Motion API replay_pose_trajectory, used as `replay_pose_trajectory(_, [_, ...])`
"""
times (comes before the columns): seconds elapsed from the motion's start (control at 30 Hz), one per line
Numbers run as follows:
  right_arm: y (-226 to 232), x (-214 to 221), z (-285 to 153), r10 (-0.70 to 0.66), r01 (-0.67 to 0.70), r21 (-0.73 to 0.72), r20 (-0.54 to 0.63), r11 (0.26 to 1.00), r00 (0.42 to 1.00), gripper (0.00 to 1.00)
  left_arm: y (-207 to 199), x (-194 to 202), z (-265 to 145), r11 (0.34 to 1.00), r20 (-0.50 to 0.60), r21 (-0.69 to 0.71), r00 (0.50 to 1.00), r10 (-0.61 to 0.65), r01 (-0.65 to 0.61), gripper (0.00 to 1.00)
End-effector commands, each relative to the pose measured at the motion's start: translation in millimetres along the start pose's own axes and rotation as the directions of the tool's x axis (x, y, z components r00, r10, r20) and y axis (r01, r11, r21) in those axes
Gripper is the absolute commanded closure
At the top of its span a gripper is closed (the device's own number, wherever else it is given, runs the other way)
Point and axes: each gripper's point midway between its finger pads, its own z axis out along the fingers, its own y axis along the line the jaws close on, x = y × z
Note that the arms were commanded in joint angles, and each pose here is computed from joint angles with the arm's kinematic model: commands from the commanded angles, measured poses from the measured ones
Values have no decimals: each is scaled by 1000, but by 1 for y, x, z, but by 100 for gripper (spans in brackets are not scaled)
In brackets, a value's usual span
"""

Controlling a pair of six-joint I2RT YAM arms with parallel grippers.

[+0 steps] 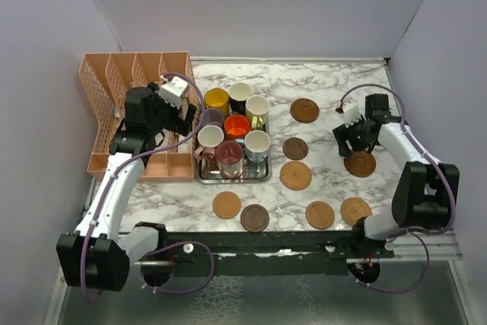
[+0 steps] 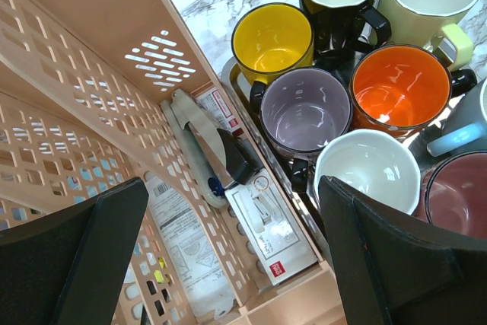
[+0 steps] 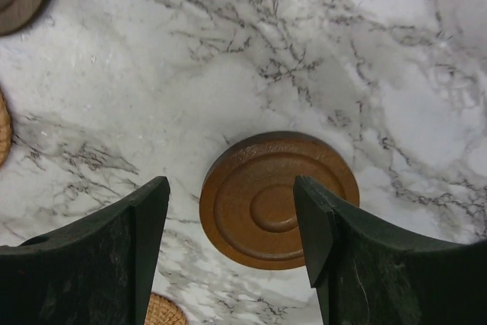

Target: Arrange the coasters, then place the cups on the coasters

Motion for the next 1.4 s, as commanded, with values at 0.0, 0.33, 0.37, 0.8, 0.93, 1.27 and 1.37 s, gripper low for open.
replay_pose_trajectory(0.0, [6, 31, 0, -20, 19, -17, -73, 1000, 997, 33, -8, -2, 0, 999, 15, 40, 1000, 1, -2, 1])
replay_pose_trajectory(0.33, [-2, 58, 12, 2, -7, -35, -138, 999, 990, 35, -9, -2, -2, 999, 18, 39, 1000, -1, 0, 1])
replay_pose_trajectory(0.37, [-1, 60, 12, 4, -9, -37, -143, 999, 990, 35, -9, -2, -2, 999, 18, 39, 1000, 0, 0, 1])
replay_pose_trajectory(0.8, [-11, 62, 33, 22, -30, -47, -148, 998, 989, 43, -9, 2, 0, 999, 8, 43, 1000, -2, 2, 1])
replay_pose_trajectory(0.93, [-25, 38, 49, 24, -31, -62, -108, 998, 994, 49, -10, 2, 1, 999, 7, 48, 1000, -4, 3, 1])
replay_pose_trajectory(1.27, [-70, -50, 90, 101, -98, -80, 23, 992, 995, 57, -10, 1, 4, 999, 3, 53, 1000, -8, 8, 1])
replay_pose_trajectory(1.37, [-67, -70, 107, 96, -93, -104, 23, 990, 995, 58, -9, 1, 5, 999, 2, 53, 1000, -8, 8, 1])
